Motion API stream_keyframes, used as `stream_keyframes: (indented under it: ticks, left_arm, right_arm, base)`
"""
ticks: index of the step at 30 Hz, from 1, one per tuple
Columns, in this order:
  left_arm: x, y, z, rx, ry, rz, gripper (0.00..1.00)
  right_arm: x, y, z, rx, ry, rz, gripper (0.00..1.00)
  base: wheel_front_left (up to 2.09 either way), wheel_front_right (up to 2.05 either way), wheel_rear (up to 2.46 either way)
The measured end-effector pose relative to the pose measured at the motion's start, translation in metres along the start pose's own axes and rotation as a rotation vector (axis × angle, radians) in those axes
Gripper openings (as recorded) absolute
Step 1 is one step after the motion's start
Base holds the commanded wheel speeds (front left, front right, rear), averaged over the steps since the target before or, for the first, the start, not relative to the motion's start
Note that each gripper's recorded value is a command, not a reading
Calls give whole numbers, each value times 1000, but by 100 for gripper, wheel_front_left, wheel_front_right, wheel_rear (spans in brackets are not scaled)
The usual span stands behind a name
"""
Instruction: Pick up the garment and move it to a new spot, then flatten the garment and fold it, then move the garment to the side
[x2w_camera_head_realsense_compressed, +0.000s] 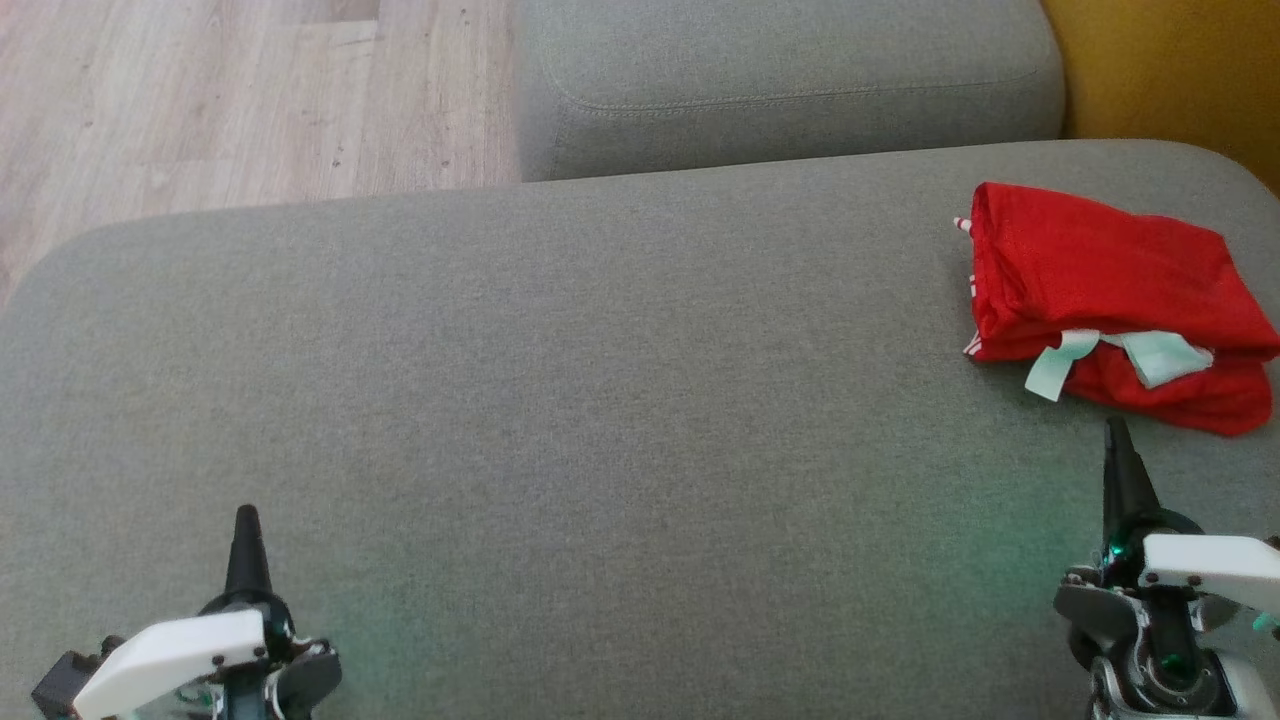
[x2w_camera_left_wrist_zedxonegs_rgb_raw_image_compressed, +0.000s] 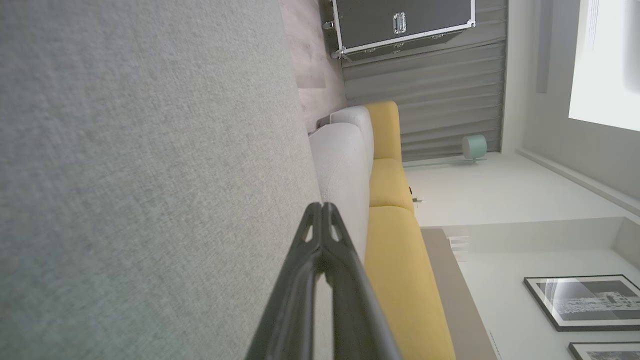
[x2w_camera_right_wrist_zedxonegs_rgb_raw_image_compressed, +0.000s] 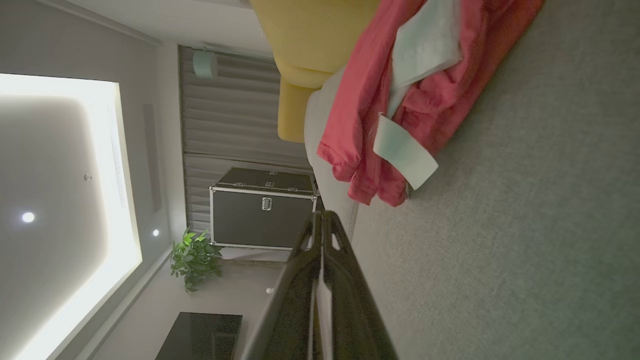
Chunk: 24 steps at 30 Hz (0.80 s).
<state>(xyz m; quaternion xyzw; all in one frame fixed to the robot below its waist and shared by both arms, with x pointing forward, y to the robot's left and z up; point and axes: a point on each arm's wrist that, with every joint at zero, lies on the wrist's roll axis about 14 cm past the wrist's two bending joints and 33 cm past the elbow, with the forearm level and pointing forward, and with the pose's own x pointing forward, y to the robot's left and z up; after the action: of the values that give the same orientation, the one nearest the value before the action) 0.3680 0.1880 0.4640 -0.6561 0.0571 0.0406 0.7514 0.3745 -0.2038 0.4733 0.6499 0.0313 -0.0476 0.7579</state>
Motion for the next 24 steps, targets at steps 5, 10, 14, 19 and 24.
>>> stream_keyframes:
  ticks: [5,10,14,19,24]
  left_arm:
    - [1,-3,0,-48,2,-10,0]
    - [3,-8,0,-96,9,-27,0]
    - [4,-12,1,-126,13,-39,0]
    - [5,-12,1,-137,11,-40,0]
    - [5,-12,1,-137,10,-40,0]
  right_arm:
    - [1,2,1,53,3,8,0]
    - [1,4,3,108,2,18,0]
    - [1,6,4,143,0,26,0]
    - [1,7,5,157,0,30,0]
    - [1,7,5,157,0,31,0]
  base:
    - [0,0,0]
    - [0,0,0]
    - [0,0,0]
    - [0,0,0]
    - [0,0,0]
